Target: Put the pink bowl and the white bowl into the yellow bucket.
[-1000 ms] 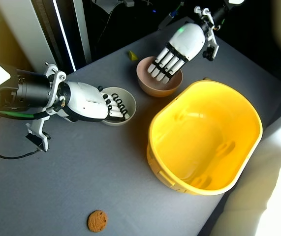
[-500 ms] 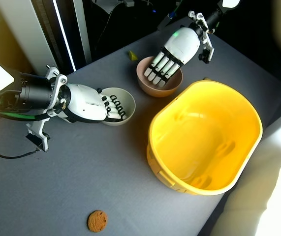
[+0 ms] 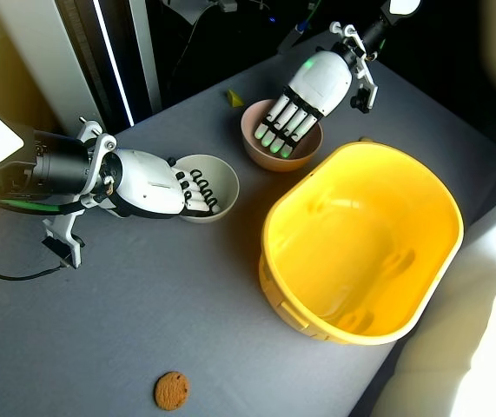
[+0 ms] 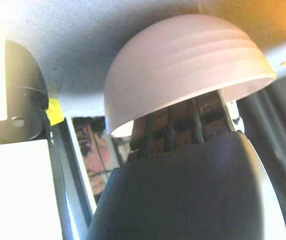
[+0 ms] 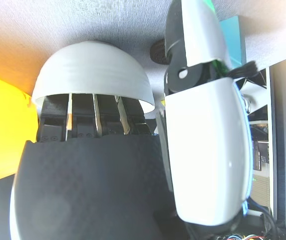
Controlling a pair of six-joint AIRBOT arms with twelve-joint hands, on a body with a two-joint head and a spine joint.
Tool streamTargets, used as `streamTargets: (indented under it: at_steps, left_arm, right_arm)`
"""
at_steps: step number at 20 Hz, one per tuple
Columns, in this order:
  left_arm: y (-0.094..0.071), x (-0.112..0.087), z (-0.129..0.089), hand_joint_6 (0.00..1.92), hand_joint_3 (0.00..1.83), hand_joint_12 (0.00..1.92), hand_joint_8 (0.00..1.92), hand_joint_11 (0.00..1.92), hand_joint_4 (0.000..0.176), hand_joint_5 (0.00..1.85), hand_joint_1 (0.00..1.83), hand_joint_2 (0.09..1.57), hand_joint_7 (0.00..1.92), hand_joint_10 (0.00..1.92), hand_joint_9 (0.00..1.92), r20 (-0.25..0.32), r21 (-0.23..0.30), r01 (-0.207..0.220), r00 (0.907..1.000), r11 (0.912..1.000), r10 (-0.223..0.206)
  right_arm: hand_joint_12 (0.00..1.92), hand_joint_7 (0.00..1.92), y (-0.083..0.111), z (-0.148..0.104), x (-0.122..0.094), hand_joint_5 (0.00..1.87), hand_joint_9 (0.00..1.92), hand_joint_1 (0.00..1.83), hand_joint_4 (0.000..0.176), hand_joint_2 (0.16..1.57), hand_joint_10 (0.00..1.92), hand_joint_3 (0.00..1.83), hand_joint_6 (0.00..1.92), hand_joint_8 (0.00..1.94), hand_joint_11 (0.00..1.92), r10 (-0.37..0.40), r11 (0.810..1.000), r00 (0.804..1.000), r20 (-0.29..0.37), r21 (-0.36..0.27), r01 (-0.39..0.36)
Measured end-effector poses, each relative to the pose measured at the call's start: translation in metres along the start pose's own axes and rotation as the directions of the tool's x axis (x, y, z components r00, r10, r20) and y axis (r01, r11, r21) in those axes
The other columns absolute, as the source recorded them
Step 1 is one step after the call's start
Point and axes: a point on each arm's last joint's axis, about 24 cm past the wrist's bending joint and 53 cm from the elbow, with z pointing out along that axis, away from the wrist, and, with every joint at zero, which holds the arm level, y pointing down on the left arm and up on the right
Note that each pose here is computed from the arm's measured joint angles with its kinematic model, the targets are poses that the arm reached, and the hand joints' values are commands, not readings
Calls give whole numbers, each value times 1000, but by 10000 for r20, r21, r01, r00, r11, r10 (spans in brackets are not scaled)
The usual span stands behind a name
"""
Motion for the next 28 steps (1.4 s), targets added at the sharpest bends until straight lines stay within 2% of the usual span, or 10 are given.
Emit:
streamTargets:
  at_steps: [8, 10, 14, 15, 16, 17, 18, 19, 20, 28]
  left_arm:
    - [3, -1, 0, 10, 15, 440, 11, 0, 0, 213, 1212, 1151, 178, 11, 124, 14, -144, -39, 10000, 9999, 39]
    - [3, -1, 1, 15, 1, 783, 12, 0, 0, 386, 1167, 1185, 339, 22, 292, 15, -156, -43, 10000, 9999, 43]
    - [2, 0, 3, 20, 0, 1032, 21, 186, 0, 695, 1240, 1252, 708, 52, 671, 13, -114, -82, 10000, 9999, 82]
    - [1, -2, 3, 1099, 0, 1089, 25, 262, 0, 701, 1124, 1261, 824, 63, 778, 77, -99, -30, 10000, 9999, 31]
    - [0, -3, 4, 1401, 0, 1139, 1049, 292, 0, 661, 1142, 1262, 785, 70, 836, 139, -65, 6, 9999, 10000, -5]
    - [-1, -5, 4, 1450, 0, 1223, 1184, 327, 0, 605, 1297, 1259, 802, 1220, 736, 193, -38, 55, 9998, 10000, -54]
    - [-3, -5, 5, 1433, 0, 1301, 1199, 343, 0, 589, 1333, 1238, 821, 1442, 732, 221, 17, 73, 9997, 10000, -73]
    - [-4, -6, 5, 1347, 0, 1353, 1133, 398, 0, 629, 1350, 1209, 875, 1426, 778, 233, 75, 83, 9997, 9999, -85]
    - [-5, -6, 5, 1265, 0, 1387, 1077, 423, 0, 689, 1358, 1185, 923, 1397, 794, 229, 94, 65, 9997, 9999, -67]
    - [-7, -7, 5, 1106, 1, 1459, 1128, 419, 0, 812, 1360, 1170, 914, 1429, 762, 295, 205, 223, 9993, 9995, -229]
  right_arm:
    - [7, 17, 1, 0, 0, 75, 0, 1157, 0, 1052, 0, 30, 28, 6, 14, -69, 10000, 10000, -6, -41, 69]
    - [787, 228, 1, 0, 0, 259, 178, 1190, 0, 1127, 38, 0, 29, 10, 0, -141, 9999, 9999, -6, -42, 141]
    - [1371, 494, 3, 0, -2, 510, 437, 1232, 0, 1184, 142, 5, 87, 65, 0, -26, 9999, 10000, 78, -120, 27]
    - [1405, 621, 4, 0, -3, 622, 540, 1236, 0, 1186, 170, 2, 83, 54, 55, 28, 9999, 9999, 101, -162, -26]
    - [1417, 687, 5, 0, -3, 671, 590, 1240, 0, 1188, 184, 1, 66, 38, 98, 33, 9998, 9999, 113, -203, -31]
    - [1409, 741, 6, 0, -3, 705, 647, 1256, 0, 1206, 210, 5, 64, 41, 186, 34, 9997, 9999, 118, -235, -32]
    - [1376, 784, 6, 0, -3, 740, 687, 1273, 0, 1215, 225, 5, 65, 42, 247, -11, 9997, 9999, 116, -230, 14]
    - [1334, 875, 6, 0, -4, 726, 781, 1136, 0, 1245, 250, 0, 1086, 47, 376, -37, 9997, 9999, 122, -239, 40]
    - [1297, 845, 6, 0, -4, 716, 760, 1303, 0, 1245, 1195, 0, 1321, 900, 514, -60, 9997, 9999, 138, -257, 63]
    - [1243, 859, 16, -5, -11, 751, 884, 1357, 0, 1171, 1253, 0, 1308, 1097, 743, -202, 9975, 9995, 260, -669, 219]
